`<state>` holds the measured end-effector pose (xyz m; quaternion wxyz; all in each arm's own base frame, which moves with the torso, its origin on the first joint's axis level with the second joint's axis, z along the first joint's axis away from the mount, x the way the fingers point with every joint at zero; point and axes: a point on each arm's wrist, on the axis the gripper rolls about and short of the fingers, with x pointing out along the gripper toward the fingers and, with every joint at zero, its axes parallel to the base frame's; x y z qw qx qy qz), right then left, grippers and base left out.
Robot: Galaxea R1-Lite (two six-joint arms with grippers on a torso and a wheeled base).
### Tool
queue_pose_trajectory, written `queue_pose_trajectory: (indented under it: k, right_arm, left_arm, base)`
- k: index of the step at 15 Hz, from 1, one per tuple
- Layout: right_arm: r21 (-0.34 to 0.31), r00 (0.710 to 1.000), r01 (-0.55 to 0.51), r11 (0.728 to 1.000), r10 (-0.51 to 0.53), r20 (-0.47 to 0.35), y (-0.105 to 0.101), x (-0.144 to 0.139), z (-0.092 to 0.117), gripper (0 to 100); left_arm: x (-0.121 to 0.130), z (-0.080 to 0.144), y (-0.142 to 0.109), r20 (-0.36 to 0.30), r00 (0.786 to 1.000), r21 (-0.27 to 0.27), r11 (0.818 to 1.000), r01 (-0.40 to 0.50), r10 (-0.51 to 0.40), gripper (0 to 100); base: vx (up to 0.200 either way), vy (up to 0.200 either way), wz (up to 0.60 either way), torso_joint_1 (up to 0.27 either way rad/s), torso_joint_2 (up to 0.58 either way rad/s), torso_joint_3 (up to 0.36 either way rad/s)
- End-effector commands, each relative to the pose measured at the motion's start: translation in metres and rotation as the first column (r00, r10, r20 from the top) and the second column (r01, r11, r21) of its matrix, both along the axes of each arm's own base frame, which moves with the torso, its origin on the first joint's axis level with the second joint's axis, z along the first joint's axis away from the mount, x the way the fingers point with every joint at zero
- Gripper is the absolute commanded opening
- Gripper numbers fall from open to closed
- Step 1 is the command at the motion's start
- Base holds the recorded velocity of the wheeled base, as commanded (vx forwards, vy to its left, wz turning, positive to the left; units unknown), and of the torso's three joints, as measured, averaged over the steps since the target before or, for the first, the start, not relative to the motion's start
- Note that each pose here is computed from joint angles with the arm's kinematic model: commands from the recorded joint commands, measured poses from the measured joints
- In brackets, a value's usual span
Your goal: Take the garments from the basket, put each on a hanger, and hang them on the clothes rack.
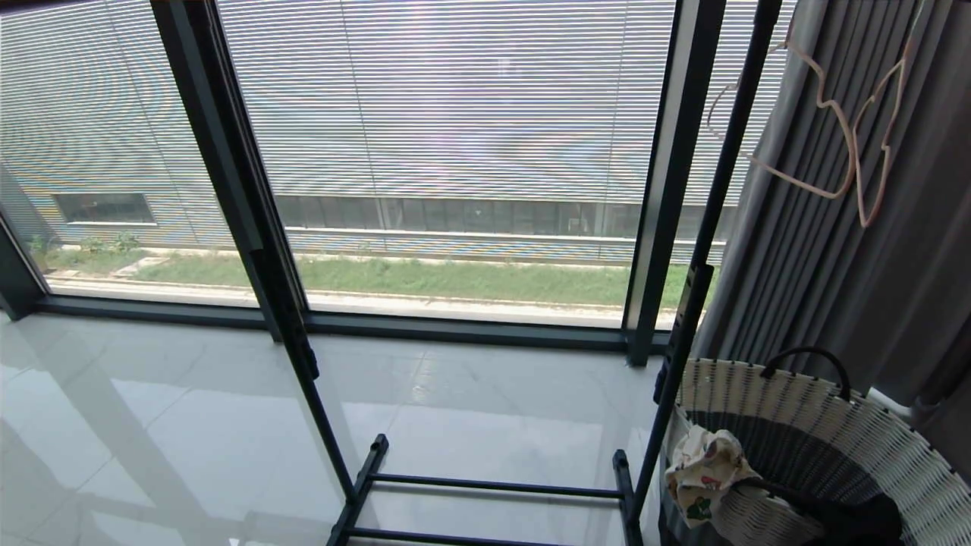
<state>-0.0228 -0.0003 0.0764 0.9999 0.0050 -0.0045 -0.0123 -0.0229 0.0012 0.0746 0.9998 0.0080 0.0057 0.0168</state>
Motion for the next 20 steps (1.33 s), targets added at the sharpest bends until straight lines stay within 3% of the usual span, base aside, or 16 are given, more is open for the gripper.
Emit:
queue_pose_trajectory:
  k: [1, 2, 4, 6, 8, 10, 11, 12, 13, 14, 15, 16, 20]
  right_arm:
    - [-0.001, 1.000, 0.000, 1.000, 0.000, 0.000, 0.000, 0.000, 0.000, 100]
    - [-0.004, 1.000, 0.006, 1.000, -0.006, 0.025, 0.000, 0.000, 0.003, 100]
    - [-0.009, 0.997, -0.046, 0.999, 0.046, 0.068, 0.000, -0.006, 0.037, 100]
    - [-0.135, 0.984, -0.157, 0.978, 0.143, -0.104, -0.002, 0.002, 0.063, 100]
    - [-0.250, 0.898, -0.258, 0.933, 0.136, -0.419, 0.002, 0.039, 0.083, 100]
    - [-0.336, 0.775, -0.396, 0.855, 0.114, -0.621, 0.009, 0.085, 0.087, 100]
    - [-0.368, 0.721, -0.462, 0.807, 0.100, -0.685, 0.012, 0.103, 0.086, 100]
    - [-0.410, 0.669, -0.542, 0.733, 0.081, -0.739, 0.014, 0.119, 0.082, 100]
    - [-0.436, 0.637, -0.592, 0.677, 0.062, -0.769, 0.015, 0.127, 0.078, 100]
    - [-0.435, 0.564, -0.662, 0.610, 0.024, -0.826, 0.016, 0.142, 0.067, 100]
    - [-0.412, 0.515, -0.698, 0.586, 0.011, -0.857, 0.017, 0.154, 0.058, 100]
    - [-0.395, 0.489, -0.713, 0.579, 0.007, -0.872, 0.018, 0.167, 0.050, 100]
    - [-0.358, 0.419, -0.721, 0.593, -0.039, -0.907, 0.017, 0.197, 0.025, 100]
  left_arm:
    - [0.000, 0.000, 0.000, 0.000, 1.000, 0.000, 1.000, 0.000, 0.000, 100]
    - [0.000, 0.000, 0.000, 0.000, 1.000, 0.000, 1.000, 0.000, 0.000, 100]
    - [0.000, 0.000, 0.000, 0.000, 1.000, 0.000, 1.000, 0.000, 0.000, 100]
    - [0.000, 0.000, 0.000, 0.000, 1.000, 0.000, 1.000, 0.000, 0.000, 100]
    - [0.000, 0.000, 0.000, 0.000, 1.000, 0.001, 1.000, 0.000, 0.000, 100]
    - [0.000, 0.000, 0.000, 0.000, 1.000, 0.001, 1.000, 0.000, 0.000, 100]
    - [0.000, 0.000, 0.000, 0.000, 1.000, 0.004, 1.000, 0.000, 0.000, 100]
    - [0.000, 0.000, 0.000, 0.000, 1.000, 0.006, 1.000, 0.000, 0.000, 100]
    - [0.000, 0.000, 0.000, 0.000, 1.000, 0.006, 1.000, 0.000, 0.000, 100]
    - [0.000, 0.000, 0.000, 0.000, 1.000, 0.006, 1.000, 0.000, 0.000, 100]
    - [0.000, 0.000, 0.000, 0.000, 1.000, 0.006, 1.000, 0.000, 0.000, 100]
    - [0.000, 0.000, 0.000, 0.000, 1.000, 0.007, 1.000, 0.000, 0.000, 100]
    - [0.000, 0.000, 0.000, 0.000, 1.000, 0.009, 1.000, 0.000, 0.000, 100]
  base:
    - [0.000, 0.000, 0.00, 0.000, 0.00, 0.000]
    - [0.000, 0.000, 0.00, 0.000, 0.00, 0.000]
    - [0.000, 0.000, 0.00, 0.000, 0.00, 0.000]
    - [0.000, 0.000, 0.00, 0.000, 0.00, 0.000]
    - [0.000, 0.000, 0.00, 0.000, 0.00, 0.000]
    - [0.000, 0.000, 0.00, 0.000, 0.00, 0.000]
    - [0.000, 0.000, 0.00, 0.000, 0.00, 0.000]
    - [0.000, 0.000, 0.00, 0.000, 0.00, 0.000]
    - [0.000, 0.000, 0.00, 0.000, 0.00, 0.000]
    - [0.000, 0.000, 0.00, 0.000, 0.00, 0.000]
    - [0.000, 0.000, 0.00, 0.000, 0.00, 0.000]
    - [0.000, 0.000, 0.00, 0.000, 0.00, 0.000]
    - [0.000, 0.000, 0.00, 0.000, 0.00, 0.000]
